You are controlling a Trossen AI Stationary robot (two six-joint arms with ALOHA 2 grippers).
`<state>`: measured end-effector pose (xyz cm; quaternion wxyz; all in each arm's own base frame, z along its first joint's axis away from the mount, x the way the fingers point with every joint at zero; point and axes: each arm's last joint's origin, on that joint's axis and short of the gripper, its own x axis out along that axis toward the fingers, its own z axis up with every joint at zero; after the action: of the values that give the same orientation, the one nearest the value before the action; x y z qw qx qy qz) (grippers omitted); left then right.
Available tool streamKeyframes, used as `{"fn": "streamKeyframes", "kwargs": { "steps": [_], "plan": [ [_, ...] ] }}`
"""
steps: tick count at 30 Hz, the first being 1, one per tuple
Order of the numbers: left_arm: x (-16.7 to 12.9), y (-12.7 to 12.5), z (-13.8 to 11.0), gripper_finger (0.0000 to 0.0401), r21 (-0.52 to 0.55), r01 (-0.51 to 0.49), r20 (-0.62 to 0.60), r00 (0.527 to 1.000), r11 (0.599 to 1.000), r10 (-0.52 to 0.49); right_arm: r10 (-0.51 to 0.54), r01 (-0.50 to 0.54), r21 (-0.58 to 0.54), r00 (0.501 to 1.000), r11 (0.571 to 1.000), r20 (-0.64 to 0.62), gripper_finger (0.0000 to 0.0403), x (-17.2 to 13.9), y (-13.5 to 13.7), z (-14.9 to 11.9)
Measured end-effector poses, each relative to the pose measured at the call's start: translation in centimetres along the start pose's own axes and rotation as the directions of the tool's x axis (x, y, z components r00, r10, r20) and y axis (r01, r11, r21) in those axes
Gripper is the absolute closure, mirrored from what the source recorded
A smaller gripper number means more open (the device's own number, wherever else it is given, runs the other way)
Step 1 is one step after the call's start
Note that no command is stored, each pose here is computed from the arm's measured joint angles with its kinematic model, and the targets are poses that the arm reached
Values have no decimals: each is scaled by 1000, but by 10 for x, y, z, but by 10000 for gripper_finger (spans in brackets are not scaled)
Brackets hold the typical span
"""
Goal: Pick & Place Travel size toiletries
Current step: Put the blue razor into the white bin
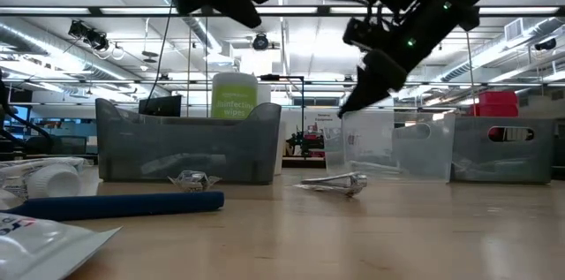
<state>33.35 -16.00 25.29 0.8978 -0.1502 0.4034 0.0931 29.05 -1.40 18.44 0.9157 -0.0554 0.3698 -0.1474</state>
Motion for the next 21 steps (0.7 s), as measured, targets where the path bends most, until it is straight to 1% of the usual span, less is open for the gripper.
{"fn": "streamKeyframes", "kwargs": {
  "steps": [2, 4, 8, 10, 13, 17, 21],
  "plan": [
    [0, 1, -2, 245, -88, -3, -30, 1000, 996, 0, -2, 3, -17, 997, 1000, 74, 188, 0, 0, 7],
    [-1, 3, -6, 245, -150, -20, -77, 997, 988, 9, -5, 9, -32, 990, 999, 143, 189, -1, 0, 14],
    [-3, 1, -15, 245, -185, -49, -123, 992, 982, 26, -10, 24, -63, 976, 998, 219, 198, -3, -1, 22],
    [-2, -3, -20, 245, -221, -32, -116, 993, 975, 6, -11, 27, -67, 974, 997, 226, 203, -3, -1, 23],
    [0, -8, -32, 245, -247, -17, -119, 993, 969, -13, -12, 29, -81, 978, 996, 207, 209, -2, -2, 21],
    [6, -10, -54, 245, -288, -14, -136, 990, 957, -27, -12, 31, -92, 979, 995, 204, 213, -2, -2, 20],
    [11, -13, -73, 246, -315, 31, -112, 991, 949, -69, -12, 33, -99, 979, 995, 204, 208, -2, -2, 20]
  ]
}}
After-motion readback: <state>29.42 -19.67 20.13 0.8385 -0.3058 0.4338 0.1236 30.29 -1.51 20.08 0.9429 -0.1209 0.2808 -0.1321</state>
